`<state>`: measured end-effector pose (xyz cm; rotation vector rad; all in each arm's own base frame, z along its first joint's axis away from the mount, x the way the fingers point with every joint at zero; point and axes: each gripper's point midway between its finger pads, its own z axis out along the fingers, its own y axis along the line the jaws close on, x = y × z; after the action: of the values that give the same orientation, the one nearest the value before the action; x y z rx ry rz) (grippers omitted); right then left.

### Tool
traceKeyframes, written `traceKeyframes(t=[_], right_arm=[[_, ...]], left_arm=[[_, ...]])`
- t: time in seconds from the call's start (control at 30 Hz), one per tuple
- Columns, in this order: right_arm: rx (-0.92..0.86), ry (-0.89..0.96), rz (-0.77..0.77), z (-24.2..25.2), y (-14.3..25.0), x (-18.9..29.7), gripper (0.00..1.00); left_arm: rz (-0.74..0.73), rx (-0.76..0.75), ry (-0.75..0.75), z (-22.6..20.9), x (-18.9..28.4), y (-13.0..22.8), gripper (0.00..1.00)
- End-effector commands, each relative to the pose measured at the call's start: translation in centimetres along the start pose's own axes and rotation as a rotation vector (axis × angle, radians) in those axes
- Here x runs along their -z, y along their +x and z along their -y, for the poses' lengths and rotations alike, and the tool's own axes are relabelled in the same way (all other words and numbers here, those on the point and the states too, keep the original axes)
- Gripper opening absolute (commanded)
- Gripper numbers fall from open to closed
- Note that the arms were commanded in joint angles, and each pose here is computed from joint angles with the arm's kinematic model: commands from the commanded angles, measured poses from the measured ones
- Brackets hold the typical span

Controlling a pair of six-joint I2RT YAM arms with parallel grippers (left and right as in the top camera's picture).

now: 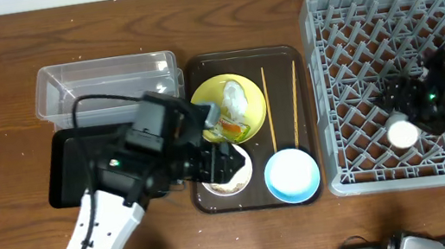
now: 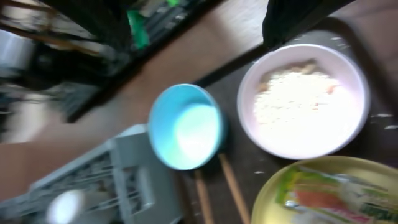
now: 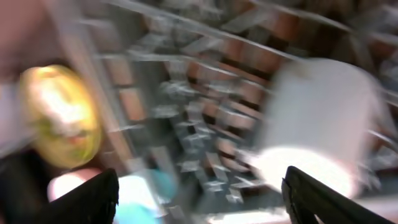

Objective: Sort waste into correct bins and load items into the dishwasher rack
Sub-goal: 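Grasp the pink bowl of rice with the left gripper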

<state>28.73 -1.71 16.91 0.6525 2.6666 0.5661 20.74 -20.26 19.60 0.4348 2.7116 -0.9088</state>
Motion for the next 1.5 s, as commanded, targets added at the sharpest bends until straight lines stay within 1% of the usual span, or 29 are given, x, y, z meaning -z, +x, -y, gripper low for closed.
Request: traceKeyframes(t=[0.0, 0.1, 0.17, 0.2, 0.37, 0.5, 0.57, 0.6, 0.67, 0.7, 0.73, 0.83, 0.97, 1.17, 1.3, 1.47], right_arm=[[0.214, -0.265, 0.062, -6.6, 0.8, 3.2, 0.81], [0.302, -0.299, 0.096, -8.7, 1.7, 4.2, 0.82], [0.349, -0.318, 0.100, -9.8, 2.3, 4.4, 0.82], [0.367, -0.322, 0.099, -10.2, 2.6, 4.4, 0.82], [0.428, -0.285, 0.081, -11.0, 3.5, 3.5, 0.82], [0.448, -0.276, 0.070, -11.3, 3.9, 3.2, 0.82], [0.449, -0.274, 0.071, -11.3, 3.9, 3.2, 0.82], [0.449, -0.274, 0.071, -11.3, 3.9, 3.2, 0.82], [0.449, -0.274, 0.071, -11.3, 3.9, 3.2, 0.82], [0.449, -0.274, 0.071, -11.3, 3.9, 3.2, 0.82], [0.449, -0.274, 0.071, -11.3, 3.9, 3.2, 0.83], [0.448, -0.262, 0.075, -11.1, 3.8, 3.2, 0.83], [0.447, -0.256, 0.078, -11.0, 3.7, 3.1, 0.83], [0.439, -0.233, 0.087, -10.7, 3.5, 3.1, 0.83], [0.439, -0.233, 0.086, -10.7, 3.5, 3.1, 0.83], [0.439, -0.233, 0.086, -10.7, 3.5, 3.1, 0.83]], left_arm=[[0.026, -0.001, -0.273, -3.3, -1.4, -0.6, 0.70], [-0.006, -0.038, -0.338, -3.3, -3.8, -0.6, 0.70], [-0.048, -0.073, -0.337, -2.8, -6.2, -0.3, 0.68], [-0.068, -0.085, -0.339, -2.7, -7.3, -0.2, 0.66], [-0.122, -0.050, -0.490, -5.3, -11.7, 0.5, 0.60], [-0.176, 0.002, -0.519, -6.7, -14.4, 1.4, 0.50], [-0.198, 0.022, -0.535, -7.4, -15.2, 1.9, 0.42], [-0.202, 0.033, -0.539, -7.5, -15.5, 2.0, 0.36], [-0.200, 0.046, -0.541, -7.7, -15.7, 2.0, 0.21], [-0.199, 0.048, -0.540, -7.6, -15.7, 2.0, 0.11], [-0.199, 0.048, -0.531, -7.4, -15.6, 1.9, 0.06], [-0.197, 0.051, -0.496, -6.4, -15.0, 1.9, 0.06], [-0.173, 0.050, -0.430, -4.5, -13.1, 1.6, 0.06], [-0.059, 0.075, -0.341, -2.5, -7.6, 0.0, 0.06], [0.052, 0.161, -0.267, -3.5, -2.7, -1.8, 0.06], [0.116, 0.265, -0.041, -5.7, 2.1, -3.6, 0.06]])
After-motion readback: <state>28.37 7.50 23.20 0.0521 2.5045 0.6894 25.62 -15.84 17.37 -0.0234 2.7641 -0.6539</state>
